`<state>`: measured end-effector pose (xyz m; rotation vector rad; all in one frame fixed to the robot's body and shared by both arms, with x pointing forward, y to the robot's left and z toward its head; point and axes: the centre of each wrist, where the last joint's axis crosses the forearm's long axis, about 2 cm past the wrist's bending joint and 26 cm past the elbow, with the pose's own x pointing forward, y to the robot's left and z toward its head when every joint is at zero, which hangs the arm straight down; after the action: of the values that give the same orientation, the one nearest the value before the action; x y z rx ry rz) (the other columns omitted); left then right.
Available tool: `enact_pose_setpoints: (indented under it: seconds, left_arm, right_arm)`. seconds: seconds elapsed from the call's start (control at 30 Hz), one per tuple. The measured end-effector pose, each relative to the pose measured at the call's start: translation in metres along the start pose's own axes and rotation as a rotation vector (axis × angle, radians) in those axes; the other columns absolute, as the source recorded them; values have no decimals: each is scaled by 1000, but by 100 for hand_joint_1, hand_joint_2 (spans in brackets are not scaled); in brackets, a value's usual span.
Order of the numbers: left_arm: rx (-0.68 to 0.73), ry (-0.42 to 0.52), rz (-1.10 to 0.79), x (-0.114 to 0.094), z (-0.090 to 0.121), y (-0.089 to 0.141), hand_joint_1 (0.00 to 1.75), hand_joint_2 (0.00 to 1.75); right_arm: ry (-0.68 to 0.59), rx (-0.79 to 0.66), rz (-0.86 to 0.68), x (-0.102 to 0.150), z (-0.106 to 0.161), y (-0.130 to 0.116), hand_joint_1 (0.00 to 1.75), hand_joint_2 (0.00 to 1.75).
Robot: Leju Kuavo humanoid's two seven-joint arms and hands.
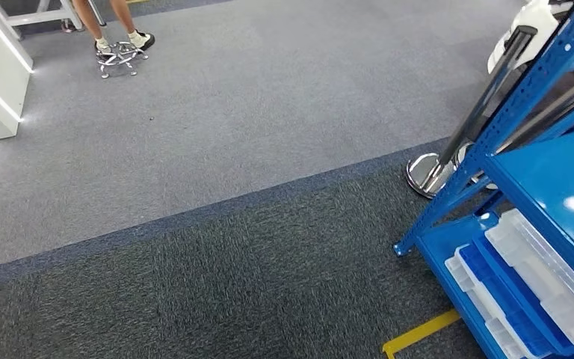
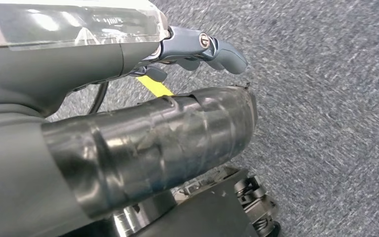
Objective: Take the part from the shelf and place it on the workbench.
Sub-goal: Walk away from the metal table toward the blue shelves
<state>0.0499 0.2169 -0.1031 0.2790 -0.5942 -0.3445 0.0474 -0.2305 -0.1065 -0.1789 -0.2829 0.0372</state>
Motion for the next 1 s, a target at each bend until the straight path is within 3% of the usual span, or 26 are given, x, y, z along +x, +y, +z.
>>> enact_pose_setpoints:
  seconds: [1.0]
  left_arm:
    - [7,12,15,-2,1,0,0,0]
  right_arm:
    - [-1,6,20,2,0,1,0,0]
